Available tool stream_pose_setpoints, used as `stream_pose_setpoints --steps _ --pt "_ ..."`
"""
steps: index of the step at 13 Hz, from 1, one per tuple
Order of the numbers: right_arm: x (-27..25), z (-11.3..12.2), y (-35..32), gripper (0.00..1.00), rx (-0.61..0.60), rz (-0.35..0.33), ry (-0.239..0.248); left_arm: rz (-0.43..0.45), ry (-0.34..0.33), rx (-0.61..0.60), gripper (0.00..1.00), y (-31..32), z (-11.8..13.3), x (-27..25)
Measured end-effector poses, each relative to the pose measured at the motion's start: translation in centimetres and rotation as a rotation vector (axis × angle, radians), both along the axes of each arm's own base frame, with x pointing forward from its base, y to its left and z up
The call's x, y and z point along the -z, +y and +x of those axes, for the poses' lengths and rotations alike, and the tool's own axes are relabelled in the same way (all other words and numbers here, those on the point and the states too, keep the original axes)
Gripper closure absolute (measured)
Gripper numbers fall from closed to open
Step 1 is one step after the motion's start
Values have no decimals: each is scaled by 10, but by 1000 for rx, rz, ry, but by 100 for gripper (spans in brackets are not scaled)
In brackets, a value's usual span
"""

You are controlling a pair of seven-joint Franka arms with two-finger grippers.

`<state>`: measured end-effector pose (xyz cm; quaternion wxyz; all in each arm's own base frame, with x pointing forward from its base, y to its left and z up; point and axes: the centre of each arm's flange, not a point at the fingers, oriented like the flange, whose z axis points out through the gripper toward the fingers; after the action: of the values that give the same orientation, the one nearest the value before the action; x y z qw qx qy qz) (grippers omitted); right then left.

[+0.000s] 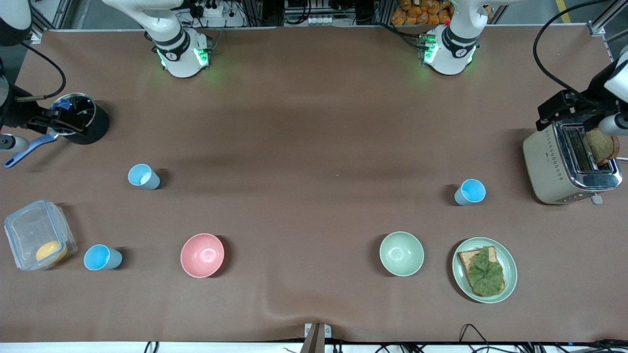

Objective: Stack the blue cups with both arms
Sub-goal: 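Move the left gripper toward a blue cup while the right gripper starts reaching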

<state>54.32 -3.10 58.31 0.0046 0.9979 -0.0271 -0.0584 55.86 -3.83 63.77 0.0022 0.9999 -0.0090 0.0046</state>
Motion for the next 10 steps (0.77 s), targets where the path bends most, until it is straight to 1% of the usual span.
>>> stream_pose_setpoints --steps 2,5,8,10 --pt "0 0 0 0 0 0 3 2 35 -6 0 3 12 24" --pt "1 -1 0 0 1 0 8 2 63 -13 0 6 34 66" --pt "1 -1 -1 0 3 1 9 5 46 -16 0 8 45 119" --pt "1 -1 -1 0 3 0 10 8 49 -17 0 9 43 157"
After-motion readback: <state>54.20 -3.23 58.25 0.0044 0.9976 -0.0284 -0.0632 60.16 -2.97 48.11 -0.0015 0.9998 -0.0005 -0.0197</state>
